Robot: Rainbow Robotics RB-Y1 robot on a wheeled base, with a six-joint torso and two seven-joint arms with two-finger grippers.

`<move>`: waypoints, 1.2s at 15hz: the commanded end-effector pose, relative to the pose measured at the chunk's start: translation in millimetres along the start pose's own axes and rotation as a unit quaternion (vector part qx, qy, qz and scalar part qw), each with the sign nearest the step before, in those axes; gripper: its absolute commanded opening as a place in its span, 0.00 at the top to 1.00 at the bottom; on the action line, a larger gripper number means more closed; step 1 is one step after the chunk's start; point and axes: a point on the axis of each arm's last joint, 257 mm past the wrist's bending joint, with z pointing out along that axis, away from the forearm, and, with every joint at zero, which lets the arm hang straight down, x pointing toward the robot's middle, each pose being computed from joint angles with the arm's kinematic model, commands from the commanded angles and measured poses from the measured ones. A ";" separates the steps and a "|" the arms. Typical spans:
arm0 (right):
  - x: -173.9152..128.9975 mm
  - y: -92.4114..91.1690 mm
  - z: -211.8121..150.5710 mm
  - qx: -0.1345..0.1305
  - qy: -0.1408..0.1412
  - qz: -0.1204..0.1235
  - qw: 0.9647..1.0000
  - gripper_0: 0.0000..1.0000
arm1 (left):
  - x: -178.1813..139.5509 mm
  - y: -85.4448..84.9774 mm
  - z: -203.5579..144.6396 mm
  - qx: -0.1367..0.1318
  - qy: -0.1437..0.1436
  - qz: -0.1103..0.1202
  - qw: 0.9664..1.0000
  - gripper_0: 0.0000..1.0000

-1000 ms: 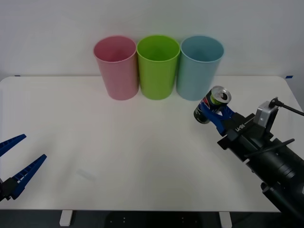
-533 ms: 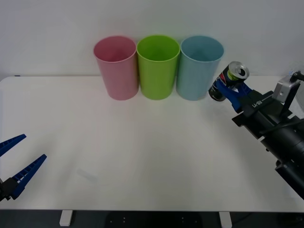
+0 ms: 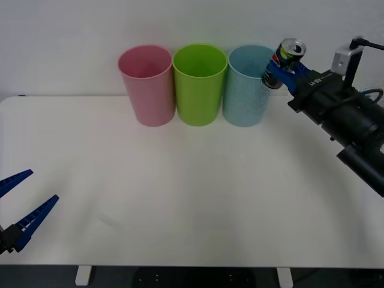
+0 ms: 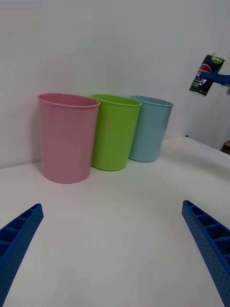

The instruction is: Grasp the object on the table and drop it into the matching bin: aluminum can to the light blue bin, PET bottle to the pink bin.

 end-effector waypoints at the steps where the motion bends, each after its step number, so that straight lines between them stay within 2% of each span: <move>1: 0.7 -22.4 29.3 0.008 0.012 -0.004 1.000 1.00 | 0.0 0.0 0.0 0.000 0.000 0.000 1.000 0.00; 10: 12.0 -71.4 100.0 0.034 0.059 0.009 0.998 1.00 | 0.0 0.0 0.0 0.000 0.000 0.000 1.000 0.00; 14: 17.0 -81.6 118.7 0.050 0.070 0.022 0.996 1.00 | 0.0 0.0 0.0 0.000 0.000 0.000 1.000 0.00; 18: 18.5 -83.3 127.3 0.055 0.074 0.025 0.995 1.00 | 0.0 0.0 0.0 0.000 0.000 0.000 1.000 0.00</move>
